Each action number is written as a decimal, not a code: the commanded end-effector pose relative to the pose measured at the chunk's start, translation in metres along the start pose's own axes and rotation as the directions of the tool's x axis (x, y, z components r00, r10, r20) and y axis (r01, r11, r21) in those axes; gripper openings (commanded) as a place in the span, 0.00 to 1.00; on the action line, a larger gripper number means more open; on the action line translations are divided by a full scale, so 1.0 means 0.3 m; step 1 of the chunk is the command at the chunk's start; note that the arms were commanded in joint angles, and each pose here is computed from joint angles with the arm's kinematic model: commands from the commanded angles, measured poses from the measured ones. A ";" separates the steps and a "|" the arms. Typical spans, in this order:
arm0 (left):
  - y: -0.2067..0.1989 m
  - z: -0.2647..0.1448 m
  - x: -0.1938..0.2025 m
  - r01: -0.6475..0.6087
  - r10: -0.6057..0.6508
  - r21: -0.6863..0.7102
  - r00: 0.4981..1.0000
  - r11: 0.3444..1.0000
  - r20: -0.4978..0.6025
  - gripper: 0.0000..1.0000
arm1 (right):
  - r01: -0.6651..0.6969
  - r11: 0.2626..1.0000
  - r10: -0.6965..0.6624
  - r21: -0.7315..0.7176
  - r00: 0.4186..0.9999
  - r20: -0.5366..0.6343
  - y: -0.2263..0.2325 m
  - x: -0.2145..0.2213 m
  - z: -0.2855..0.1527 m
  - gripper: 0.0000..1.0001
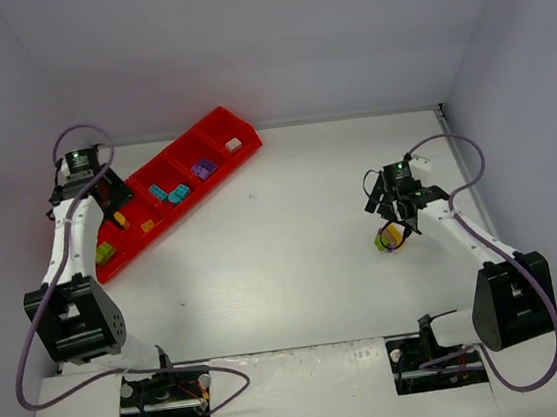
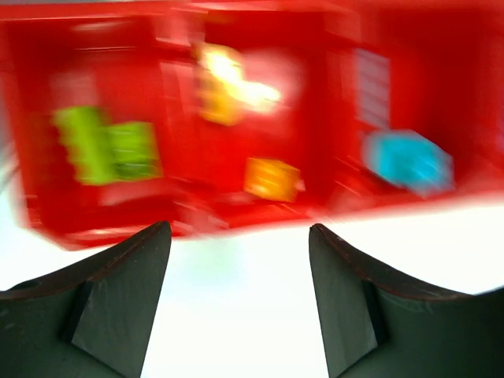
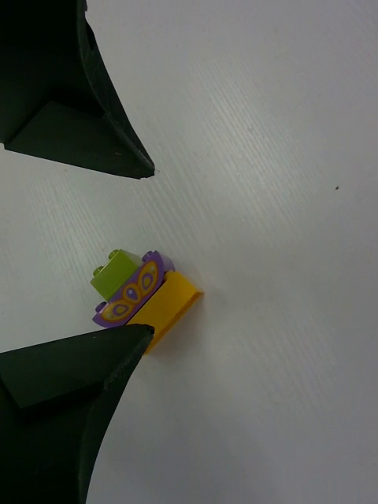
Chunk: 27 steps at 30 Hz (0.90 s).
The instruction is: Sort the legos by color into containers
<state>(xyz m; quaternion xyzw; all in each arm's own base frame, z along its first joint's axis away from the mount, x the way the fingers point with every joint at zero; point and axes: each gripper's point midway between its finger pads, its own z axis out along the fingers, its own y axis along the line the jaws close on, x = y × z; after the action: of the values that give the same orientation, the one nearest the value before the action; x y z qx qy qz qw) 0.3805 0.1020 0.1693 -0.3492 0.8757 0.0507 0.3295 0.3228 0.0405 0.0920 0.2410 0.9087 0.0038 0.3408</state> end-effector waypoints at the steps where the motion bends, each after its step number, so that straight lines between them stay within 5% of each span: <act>1: -0.237 -0.180 0.021 -0.109 0.095 0.248 0.993 0.963 0.066 0.64 | -0.095 0.990 0.095 0.104 0.995 -0.003 -0.065 0.027 -0.001 0.71; 6: -0.429 -0.320 0.230 -0.230 0.251 0.447 0.968 0.864 0.012 0.64 | -0.139 0.977 0.151 0.164 0.986 -0.064 -0.117 0.121 0.038 0.70; 11: -0.450 -0.358 0.354 -0.272 0.324 0.491 0.946 0.828 -0.023 0.64 | -0.159 0.967 0.181 0.198 0.979 -0.097 -0.130 0.165 0.064 0.70; 20: -0.442 -0.349 0.436 -0.274 0.357 0.511 0.932 0.815 -0.069 0.64 | -0.269 0.935 0.300 0.232 0.948 -0.111 -0.118 0.197 0.085 0.69; 27: -0.450 -0.346 0.448 -0.277 0.366 0.522 0.928 0.807 -0.074 0.64 | -0.189 0.953 0.225 0.235 0.965 -0.135 -0.091 0.214 0.123 0.62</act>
<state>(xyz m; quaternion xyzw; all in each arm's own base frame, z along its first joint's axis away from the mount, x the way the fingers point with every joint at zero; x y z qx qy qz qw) 0.3330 -0.1035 0.1654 -0.1078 0.9424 -0.1329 0.2876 0.2891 0.0376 0.0244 0.3787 0.8934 -0.0243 0.2403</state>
